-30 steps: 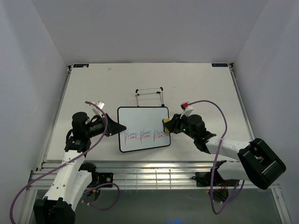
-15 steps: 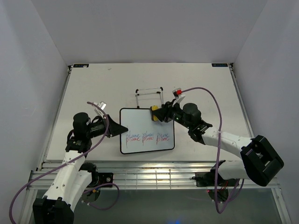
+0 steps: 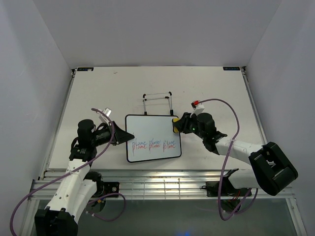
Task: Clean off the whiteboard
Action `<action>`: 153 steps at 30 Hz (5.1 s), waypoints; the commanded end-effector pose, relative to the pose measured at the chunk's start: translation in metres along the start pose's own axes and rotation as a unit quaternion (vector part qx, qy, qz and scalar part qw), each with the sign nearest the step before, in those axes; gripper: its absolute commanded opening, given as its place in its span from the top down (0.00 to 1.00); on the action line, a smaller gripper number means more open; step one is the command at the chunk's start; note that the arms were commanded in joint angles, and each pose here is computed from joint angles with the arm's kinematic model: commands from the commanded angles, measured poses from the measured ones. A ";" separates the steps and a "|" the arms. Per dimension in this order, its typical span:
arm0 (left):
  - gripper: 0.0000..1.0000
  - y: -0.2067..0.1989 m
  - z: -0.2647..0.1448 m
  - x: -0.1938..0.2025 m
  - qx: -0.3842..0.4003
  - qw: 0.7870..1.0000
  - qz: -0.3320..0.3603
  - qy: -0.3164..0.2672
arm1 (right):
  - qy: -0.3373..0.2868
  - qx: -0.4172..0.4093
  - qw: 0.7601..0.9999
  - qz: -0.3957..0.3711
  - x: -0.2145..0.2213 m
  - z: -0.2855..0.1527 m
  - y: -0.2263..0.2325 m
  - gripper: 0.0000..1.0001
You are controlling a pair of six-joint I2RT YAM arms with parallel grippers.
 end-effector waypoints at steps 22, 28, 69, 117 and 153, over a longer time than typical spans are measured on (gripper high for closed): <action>1.00 -0.025 0.005 0.004 0.079 0.994 0.059 0.037 | 0.024 -0.088 0.996 -0.016 -0.023 0.035 0.055 0.66; 1.00 -0.020 0.005 0.007 0.075 0.995 0.055 0.035 | 0.071 -0.009 0.997 0.010 0.014 0.020 -0.003 0.66; 1.00 -0.013 0.014 0.006 0.031 0.999 0.011 -0.034 | 0.025 0.080 0.996 -0.028 0.060 -0.026 0.116 0.67; 1.00 -0.016 0.016 0.014 0.042 0.999 -0.007 -0.027 | 0.043 0.002 0.992 -0.121 0.034 -0.011 0.175 0.67; 1.00 -0.029 0.011 0.021 0.081 0.996 0.036 0.028 | 0.044 -0.222 0.925 -0.304 -0.027 0.047 0.210 0.66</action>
Point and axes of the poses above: each gripper's point midway between its finger pads, its own z axis out along the fingers, its own y axis along the line the jaws close on, x = y × z, the point moved 8 cm from there along -z, back along the fingers, and after that the axes turned 14 degrees about -z, right-handed, at the moved point
